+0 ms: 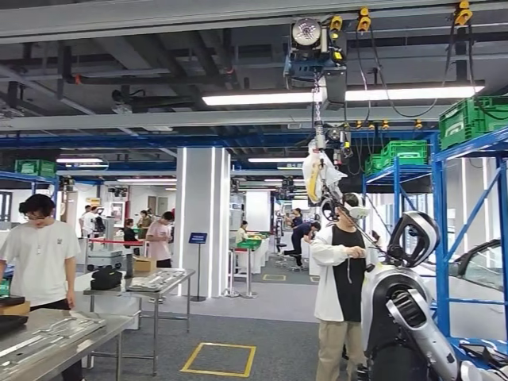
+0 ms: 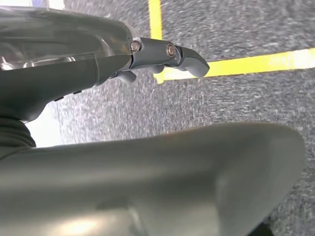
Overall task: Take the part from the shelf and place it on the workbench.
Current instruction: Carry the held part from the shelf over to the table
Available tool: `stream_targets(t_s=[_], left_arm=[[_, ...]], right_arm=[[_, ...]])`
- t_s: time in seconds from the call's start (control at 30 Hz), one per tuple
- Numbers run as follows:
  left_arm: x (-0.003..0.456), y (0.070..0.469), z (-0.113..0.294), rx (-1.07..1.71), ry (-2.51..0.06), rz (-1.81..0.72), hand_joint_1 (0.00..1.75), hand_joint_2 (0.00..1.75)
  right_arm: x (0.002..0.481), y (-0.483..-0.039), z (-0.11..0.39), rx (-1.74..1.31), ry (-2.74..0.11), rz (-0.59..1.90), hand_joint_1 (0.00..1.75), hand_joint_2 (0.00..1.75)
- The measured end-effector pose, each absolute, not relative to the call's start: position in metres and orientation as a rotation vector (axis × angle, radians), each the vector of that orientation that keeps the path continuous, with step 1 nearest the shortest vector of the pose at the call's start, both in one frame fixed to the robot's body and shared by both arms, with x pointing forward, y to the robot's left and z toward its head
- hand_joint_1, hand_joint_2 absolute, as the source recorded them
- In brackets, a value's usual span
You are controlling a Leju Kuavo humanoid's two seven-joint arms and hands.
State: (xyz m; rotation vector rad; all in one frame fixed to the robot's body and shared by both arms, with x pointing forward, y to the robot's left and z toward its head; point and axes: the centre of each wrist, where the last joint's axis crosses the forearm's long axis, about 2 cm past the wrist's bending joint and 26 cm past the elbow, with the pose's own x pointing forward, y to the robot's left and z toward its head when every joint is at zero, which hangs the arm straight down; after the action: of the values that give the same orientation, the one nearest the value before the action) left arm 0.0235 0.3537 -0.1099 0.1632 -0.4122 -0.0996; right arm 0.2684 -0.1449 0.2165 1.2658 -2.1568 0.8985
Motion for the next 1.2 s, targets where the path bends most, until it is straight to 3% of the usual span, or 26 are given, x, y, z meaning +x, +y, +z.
stream_targets(t_s=[1.2], left_arm=[[0.0182,0.3474,-0.111,0.108,-0.378,0.015,0.0,1.75]], right_arm=[[0.2658,-0.1365,0.2172,1.335,-2.136,0.914,1.75,1.75]])
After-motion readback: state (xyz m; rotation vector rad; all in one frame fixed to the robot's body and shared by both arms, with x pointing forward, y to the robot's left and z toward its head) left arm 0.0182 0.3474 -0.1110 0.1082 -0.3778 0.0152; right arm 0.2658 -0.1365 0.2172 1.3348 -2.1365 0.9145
